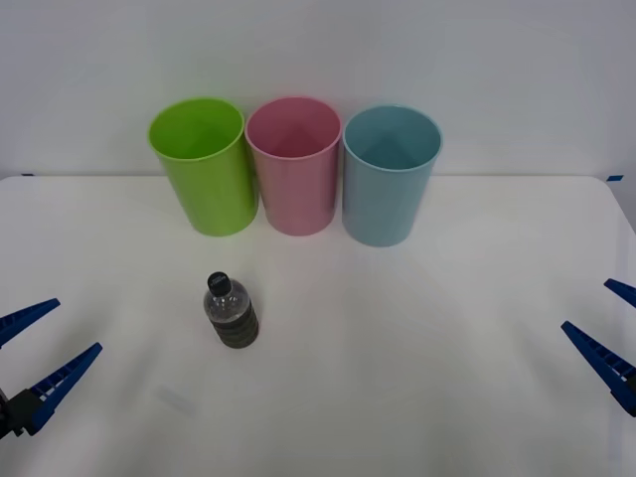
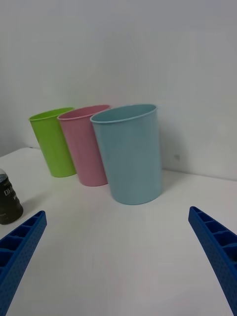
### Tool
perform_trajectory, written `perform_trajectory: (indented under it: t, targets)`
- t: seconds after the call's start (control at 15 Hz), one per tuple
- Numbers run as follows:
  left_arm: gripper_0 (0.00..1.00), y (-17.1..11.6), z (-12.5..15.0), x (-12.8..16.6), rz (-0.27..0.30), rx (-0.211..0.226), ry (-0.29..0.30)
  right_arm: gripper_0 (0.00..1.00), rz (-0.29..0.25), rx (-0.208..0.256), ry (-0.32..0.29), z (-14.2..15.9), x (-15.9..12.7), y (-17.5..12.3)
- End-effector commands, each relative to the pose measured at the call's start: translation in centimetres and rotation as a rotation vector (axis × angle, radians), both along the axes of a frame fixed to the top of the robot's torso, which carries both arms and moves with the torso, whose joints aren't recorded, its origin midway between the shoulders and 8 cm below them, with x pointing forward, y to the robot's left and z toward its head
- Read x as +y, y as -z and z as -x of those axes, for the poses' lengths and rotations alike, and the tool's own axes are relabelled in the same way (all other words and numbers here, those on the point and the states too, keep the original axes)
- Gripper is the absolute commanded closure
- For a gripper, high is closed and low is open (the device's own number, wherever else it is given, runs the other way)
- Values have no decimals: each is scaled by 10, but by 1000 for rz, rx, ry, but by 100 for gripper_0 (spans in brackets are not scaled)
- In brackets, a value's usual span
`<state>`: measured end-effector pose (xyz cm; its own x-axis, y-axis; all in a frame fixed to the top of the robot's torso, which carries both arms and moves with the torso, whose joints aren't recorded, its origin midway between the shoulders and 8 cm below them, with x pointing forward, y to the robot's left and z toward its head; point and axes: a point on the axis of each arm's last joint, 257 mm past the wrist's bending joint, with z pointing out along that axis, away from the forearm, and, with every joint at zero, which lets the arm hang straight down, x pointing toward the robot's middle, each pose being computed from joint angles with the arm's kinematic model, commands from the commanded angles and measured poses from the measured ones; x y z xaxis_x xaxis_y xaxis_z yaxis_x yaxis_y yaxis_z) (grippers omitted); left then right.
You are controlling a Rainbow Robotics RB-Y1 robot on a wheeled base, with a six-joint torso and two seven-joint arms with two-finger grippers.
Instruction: Grasp the object on the table and drop it into the matching bin: aluminum can to the light blue bin, PET bottle to the pink bin.
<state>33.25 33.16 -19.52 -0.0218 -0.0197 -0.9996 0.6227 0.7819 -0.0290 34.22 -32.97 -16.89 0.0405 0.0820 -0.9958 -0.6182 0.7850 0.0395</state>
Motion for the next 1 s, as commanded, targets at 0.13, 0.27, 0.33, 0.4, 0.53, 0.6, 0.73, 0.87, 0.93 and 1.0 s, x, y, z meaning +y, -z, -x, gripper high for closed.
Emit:
perform_trajectory:
  t: [0.13,0.27,0.33,0.4,0.53,0.6,0.73,0.87,0.93,1.0]
  targets:
    - [0,20,8,-1,-62,30,3,0,0,0,0,0,0,0]
    - [0,30,12,-1,-108,16,-3,0,0,0,0,0,0,0]
    - [0,38,13,-2,-106,31,-11,0,0,0,0,0,0,0]
    - [0,46,14,0,-110,34,-20,0,0,0,0,0,0,0]
    - [0,62,13,4,-98,22,-49,0,0,0,0,0,0,0]
    - [0,69,13,6,-95,24,-57,0,0,0,0,0,0,0]
    - [0,78,11,3,-85,39,-59,0,0,0,0,0,0,0]
    - [0,82,7,-11,-79,42,-35,0,0,0,0,0,0,0]
    - [0,83,5,-20,-67,39,-22,0,0,0,0,0,0,0]
    - [0,83,0,-30,-59,32,-13,0,0,0,0,0,0,0]
